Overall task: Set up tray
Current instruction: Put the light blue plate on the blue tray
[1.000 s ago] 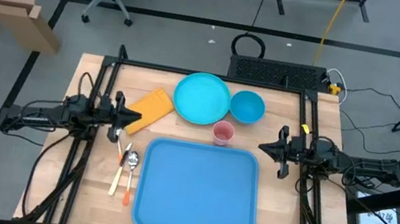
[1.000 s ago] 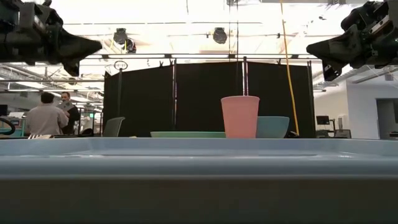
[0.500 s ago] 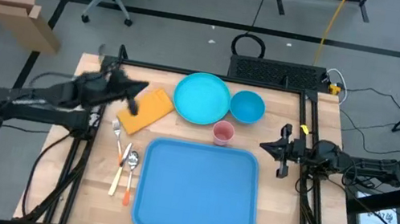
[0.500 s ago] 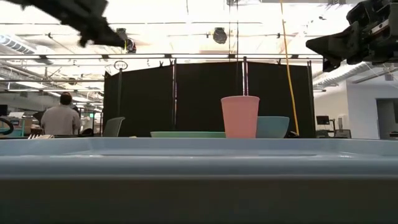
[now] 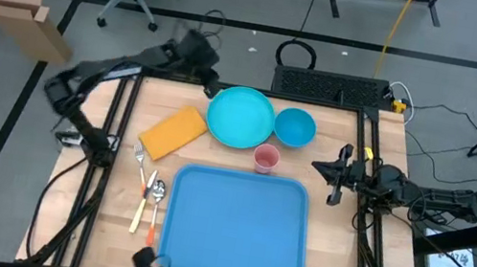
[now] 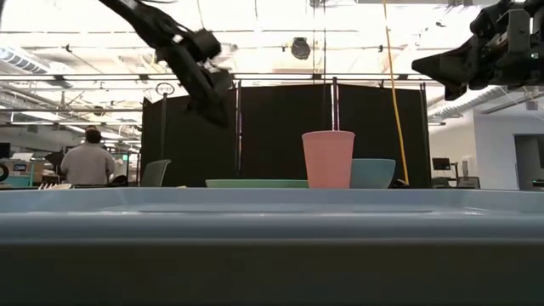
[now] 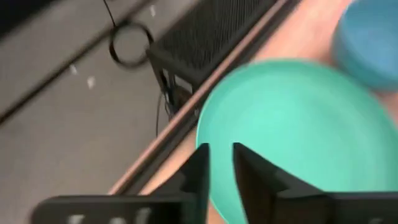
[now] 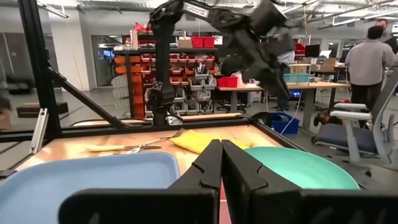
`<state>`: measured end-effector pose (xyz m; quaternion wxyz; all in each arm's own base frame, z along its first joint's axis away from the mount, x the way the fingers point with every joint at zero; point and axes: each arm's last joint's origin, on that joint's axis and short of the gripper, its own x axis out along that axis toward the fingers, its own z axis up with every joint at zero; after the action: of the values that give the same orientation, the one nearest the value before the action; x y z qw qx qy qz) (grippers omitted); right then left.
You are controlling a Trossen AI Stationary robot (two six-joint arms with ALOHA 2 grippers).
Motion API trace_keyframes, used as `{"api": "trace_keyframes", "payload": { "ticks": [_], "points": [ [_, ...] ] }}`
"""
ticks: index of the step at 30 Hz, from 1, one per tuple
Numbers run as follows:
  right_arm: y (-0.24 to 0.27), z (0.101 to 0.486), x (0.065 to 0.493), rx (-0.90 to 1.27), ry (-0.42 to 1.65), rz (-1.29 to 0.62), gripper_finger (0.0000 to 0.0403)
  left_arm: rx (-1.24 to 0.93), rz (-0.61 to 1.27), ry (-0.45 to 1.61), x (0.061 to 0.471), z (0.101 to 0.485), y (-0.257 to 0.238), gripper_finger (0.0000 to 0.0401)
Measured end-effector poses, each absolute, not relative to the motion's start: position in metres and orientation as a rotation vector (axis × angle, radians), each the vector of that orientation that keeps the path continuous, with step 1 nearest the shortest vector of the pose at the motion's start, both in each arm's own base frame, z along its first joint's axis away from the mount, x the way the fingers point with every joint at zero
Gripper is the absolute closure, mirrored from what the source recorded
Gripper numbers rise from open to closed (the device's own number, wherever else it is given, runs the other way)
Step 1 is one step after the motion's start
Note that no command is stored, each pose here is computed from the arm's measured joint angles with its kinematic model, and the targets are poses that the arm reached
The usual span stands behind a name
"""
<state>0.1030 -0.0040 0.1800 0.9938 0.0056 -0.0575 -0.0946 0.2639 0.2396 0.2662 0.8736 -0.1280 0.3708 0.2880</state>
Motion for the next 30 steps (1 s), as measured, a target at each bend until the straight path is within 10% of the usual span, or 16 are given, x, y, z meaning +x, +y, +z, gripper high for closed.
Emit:
{"api": "trace_keyframes", "payload": {
  "ticks": [13, 30],
  "points": [
    [-0.004, 0.18, 0.103, 0.018, -0.116, -0.191, 0.0403, -0.414, 0.596, 1.013, 0.301, 0.205, 0.28, 0.005],
    [-0.004, 0.18, 0.103, 0.024, -0.117, -0.195, 0.0403, -0.47, 0.565, 1.104, 0.298, 0.176, 0.287, 0.0043]
  ]
}}
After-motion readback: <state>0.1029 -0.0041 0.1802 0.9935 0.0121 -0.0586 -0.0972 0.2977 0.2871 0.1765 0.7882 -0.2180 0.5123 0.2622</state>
